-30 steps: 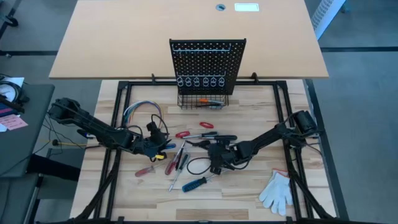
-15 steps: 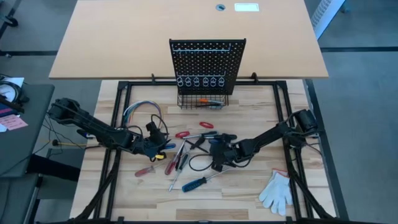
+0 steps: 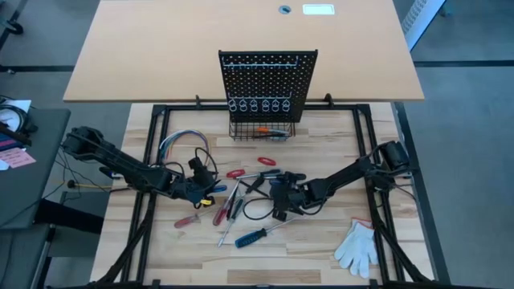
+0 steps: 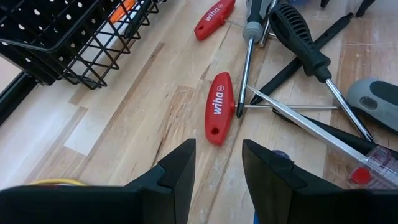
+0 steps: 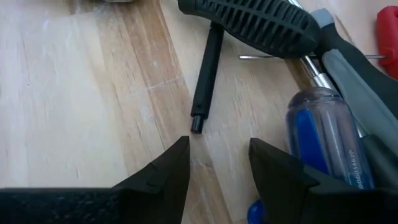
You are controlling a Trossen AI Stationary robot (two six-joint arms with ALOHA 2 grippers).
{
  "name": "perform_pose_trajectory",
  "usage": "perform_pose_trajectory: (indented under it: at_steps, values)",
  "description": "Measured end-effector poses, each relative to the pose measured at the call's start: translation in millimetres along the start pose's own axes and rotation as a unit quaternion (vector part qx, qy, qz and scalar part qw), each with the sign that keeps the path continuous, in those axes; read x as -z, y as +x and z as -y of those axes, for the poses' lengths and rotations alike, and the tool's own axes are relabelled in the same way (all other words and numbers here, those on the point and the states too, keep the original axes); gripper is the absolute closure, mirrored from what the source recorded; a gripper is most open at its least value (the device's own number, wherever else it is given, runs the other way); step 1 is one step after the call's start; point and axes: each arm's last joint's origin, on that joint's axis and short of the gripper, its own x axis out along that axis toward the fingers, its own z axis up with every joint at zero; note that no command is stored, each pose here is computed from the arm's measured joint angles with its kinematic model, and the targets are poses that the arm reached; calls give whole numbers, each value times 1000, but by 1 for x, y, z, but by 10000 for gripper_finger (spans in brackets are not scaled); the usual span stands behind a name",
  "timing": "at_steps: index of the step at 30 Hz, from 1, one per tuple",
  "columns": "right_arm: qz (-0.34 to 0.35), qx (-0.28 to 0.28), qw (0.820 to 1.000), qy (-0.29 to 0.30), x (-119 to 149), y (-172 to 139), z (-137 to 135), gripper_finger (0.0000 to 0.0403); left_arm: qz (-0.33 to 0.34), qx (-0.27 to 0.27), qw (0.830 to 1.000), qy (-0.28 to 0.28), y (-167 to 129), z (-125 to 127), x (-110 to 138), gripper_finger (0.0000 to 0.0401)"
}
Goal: Hang tools onto peg board
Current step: Move the black pen, then put the right black pen into the basket on the pegboard
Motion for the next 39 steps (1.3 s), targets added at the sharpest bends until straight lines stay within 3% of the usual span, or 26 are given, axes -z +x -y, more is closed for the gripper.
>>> perform_pose_trajectory:
  at_steps: [7, 14, 21, 29, 39]
  values:
    - [54, -15, 998, 20, -15, 11, 9, 229, 0, 0, 1000, -9, 0, 0, 0, 274]
    - [68, -4, 997, 23, -6, 29, 8, 236, -2, 4, 1000, -26, 0, 0, 0, 274]
    - [57, -12, 998, 18, 7, 41, 0, 287, -1, 8, 998, -62, -1, 2, 0, 274]
    - [56, -4, 998, 5, 18, 33, -14, 378, 4, 19, 994, -103, -5, 6, 1, 274]
    - [24, -13, 998, -51, 13, -7, -16, 382, 12, 20, 991, -133, -7, 9, 1, 274]
